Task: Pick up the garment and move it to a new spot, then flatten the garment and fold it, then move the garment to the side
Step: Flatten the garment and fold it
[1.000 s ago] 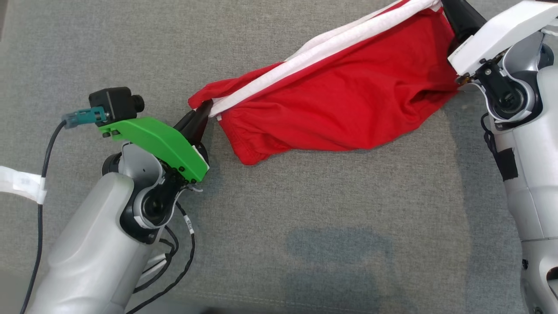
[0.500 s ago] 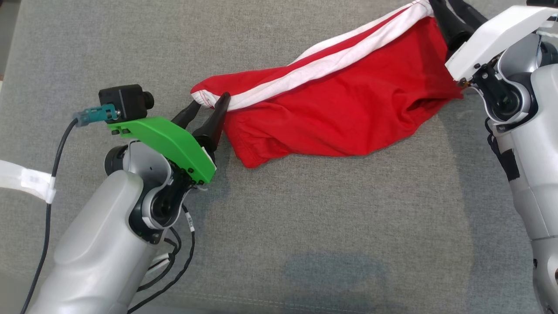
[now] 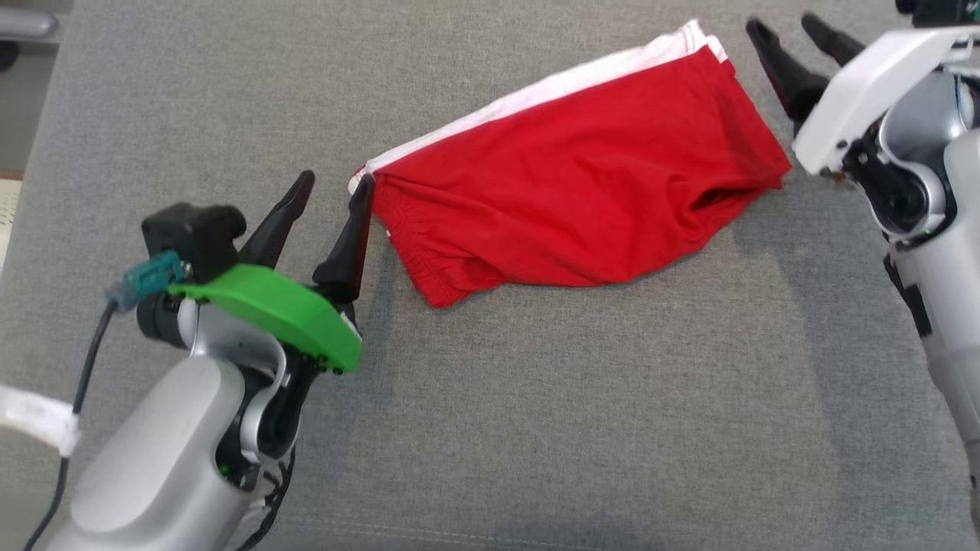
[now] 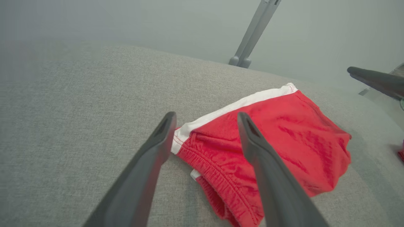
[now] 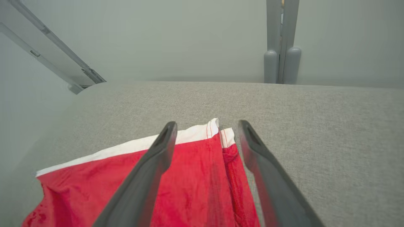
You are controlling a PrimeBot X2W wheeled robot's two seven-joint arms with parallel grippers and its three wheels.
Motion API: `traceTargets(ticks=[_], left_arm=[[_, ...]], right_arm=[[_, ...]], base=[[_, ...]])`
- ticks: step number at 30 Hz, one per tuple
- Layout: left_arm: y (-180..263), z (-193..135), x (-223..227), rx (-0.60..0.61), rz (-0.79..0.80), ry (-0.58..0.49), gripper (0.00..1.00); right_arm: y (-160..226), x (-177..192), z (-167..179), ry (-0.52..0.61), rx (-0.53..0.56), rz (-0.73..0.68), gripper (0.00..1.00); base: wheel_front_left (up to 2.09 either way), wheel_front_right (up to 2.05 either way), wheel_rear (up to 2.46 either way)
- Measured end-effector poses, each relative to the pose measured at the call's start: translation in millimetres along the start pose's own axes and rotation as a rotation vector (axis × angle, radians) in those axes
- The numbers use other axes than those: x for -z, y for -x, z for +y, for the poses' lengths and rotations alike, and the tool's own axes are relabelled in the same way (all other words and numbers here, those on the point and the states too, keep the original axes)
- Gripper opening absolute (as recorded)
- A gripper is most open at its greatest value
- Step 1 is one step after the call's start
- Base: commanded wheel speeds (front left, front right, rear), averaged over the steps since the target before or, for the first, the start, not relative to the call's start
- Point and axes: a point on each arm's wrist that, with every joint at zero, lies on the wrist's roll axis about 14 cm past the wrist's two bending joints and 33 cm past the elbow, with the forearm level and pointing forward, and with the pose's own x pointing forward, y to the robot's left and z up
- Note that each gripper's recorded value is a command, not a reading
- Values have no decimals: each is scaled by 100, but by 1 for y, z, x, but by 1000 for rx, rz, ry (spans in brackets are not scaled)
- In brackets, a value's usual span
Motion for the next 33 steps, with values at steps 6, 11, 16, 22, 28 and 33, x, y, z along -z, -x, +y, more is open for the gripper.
traceTargets(ticks=[6, 11, 16, 22, 28, 33], left_arm=[[26, 6, -6, -32, -92, -54, 100], [44, 18, -6, -77, -152, -72, 100], [56, 29, 3, -117, -166, -103, 100], [70, 41, 21, -174, -136, -60, 100], [80, 52, 14, -218, -176, -49, 100], [87, 53, 15, -229, -186, -44, 100]], right_arm=[[14, 24, -14, 87, 49, 132, 100], [11, 41, -19, 127, 74, 219, 100], [1, 59, -26, 143, 98, 294, 100], [-10, 79, -22, 154, 95, 368, 100], [-16, 92, -24, 194, 110, 425, 100], [-9, 97, -32, 188, 142, 464, 100]], base=[[0, 0, 0], [0, 0, 0], [0, 0, 0], [0, 0, 0], [0, 0, 0], [0, 0, 0]])
